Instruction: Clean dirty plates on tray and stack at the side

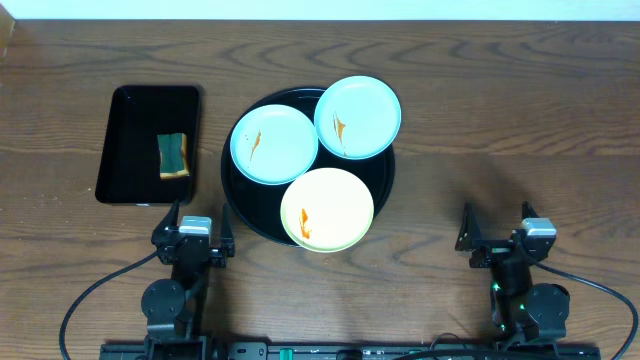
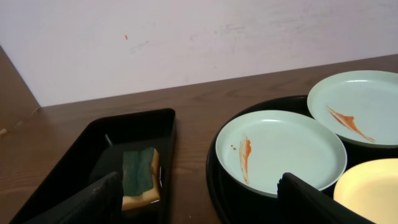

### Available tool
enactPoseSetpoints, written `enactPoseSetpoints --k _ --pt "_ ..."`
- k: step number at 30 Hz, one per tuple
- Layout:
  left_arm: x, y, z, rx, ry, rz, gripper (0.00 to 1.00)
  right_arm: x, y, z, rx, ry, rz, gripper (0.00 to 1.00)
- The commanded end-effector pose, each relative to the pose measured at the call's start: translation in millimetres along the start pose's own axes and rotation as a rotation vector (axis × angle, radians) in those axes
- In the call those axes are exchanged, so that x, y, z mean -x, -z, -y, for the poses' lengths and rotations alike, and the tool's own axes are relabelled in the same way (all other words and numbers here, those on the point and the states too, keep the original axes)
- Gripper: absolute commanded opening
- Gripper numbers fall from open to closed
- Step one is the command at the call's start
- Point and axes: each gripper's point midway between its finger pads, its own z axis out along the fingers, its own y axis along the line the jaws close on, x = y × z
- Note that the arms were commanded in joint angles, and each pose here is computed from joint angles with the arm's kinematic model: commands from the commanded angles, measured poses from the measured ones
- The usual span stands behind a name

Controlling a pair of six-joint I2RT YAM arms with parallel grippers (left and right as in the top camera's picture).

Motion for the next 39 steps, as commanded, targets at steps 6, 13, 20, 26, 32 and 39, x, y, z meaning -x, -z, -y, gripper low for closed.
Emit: enactPoseSetpoints --k 6,13,20,26,32,39 --pt "-14 0 5 -0.023 -0.012 -0.045 0.8 -3 1 -16 0.093 0.006 -0.015 0.99" --pt "-12 0 6 -0.026 -0.013 -0.039 0.8 -4 1 -20 0.119 -0.055 -0.022 0.99" --pt "-7 0 6 -0.028 0.085 -0.023 0.8 5 4 -31 0.174 -0.063 -0.013 0.99" --pt "13 4 3 -0.026 0.125 0.009 0.8 21 6 -39 0.209 -0.063 -0.021 0.99" --pt "23 10 2 -0.032 0.194 -0.062 0.8 40 -3 -50 0.245 -0.071 -0.097 0.99" --pt "42 9 13 -0.114 0.214 -0.164 0.8 67 -29 -72 0.33 -0.088 -0.228 0.99"
